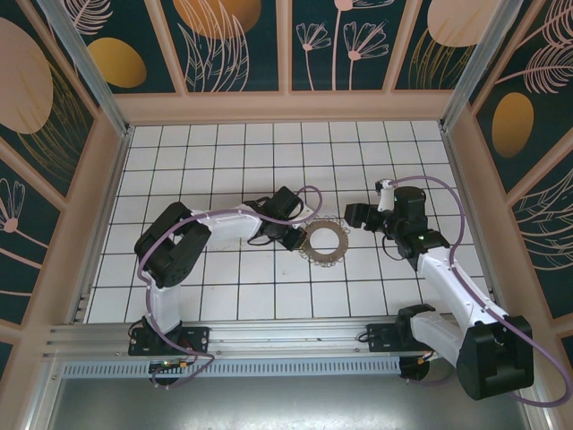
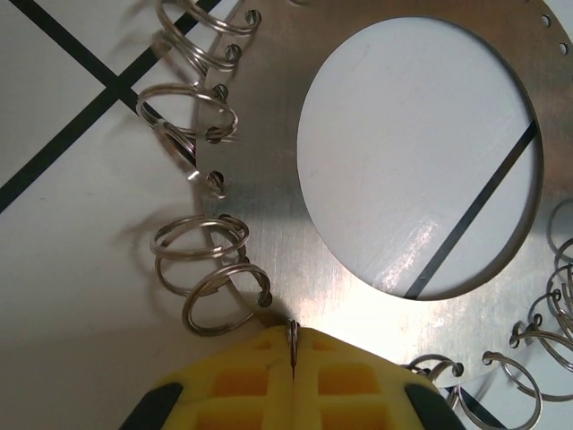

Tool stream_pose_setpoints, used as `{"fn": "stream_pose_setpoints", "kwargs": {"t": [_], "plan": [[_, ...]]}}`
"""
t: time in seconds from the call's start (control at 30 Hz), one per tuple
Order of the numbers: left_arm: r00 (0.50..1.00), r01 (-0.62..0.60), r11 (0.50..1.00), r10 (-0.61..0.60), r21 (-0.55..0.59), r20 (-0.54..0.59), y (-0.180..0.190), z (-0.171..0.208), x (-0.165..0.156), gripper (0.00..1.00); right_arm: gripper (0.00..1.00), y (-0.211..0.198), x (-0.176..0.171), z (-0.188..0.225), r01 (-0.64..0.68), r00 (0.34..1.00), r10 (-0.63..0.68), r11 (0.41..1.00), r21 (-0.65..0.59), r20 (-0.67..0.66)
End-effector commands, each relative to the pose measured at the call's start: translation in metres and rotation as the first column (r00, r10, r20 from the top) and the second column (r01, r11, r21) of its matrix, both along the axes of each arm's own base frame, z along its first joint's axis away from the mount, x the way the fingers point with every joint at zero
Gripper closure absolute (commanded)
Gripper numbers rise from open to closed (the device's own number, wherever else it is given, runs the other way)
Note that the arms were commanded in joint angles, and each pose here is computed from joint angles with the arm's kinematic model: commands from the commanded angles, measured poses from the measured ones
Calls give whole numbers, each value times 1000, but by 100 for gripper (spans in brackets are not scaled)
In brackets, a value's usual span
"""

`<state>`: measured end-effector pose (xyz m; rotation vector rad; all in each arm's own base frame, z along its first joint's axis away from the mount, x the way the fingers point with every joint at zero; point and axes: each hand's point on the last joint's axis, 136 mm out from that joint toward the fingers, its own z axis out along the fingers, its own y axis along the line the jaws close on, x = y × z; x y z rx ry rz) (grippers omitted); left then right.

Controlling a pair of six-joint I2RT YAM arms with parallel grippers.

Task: Put the keys on the keyring

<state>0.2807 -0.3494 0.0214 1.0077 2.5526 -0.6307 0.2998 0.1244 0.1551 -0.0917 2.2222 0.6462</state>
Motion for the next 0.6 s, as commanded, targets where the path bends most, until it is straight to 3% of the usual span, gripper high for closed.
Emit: {"fn": "stream_pose_setpoints", "kwargs": {"t": [0.0,0.3,0.57], "plan": [[1000,19,1000,-19,-18,8,1,18,-7,100,20,0,-1,5,-12,1000,12,1000,5,27],[988,113,992,-106,-61,110,6,72,-17,100,26,11,-7,35,-86,988,78,995,56,130],[907,341,925,-278,-165,317,7,155,-42,100,37,35,-30,88,-271,922,225,957,109,315]]}}
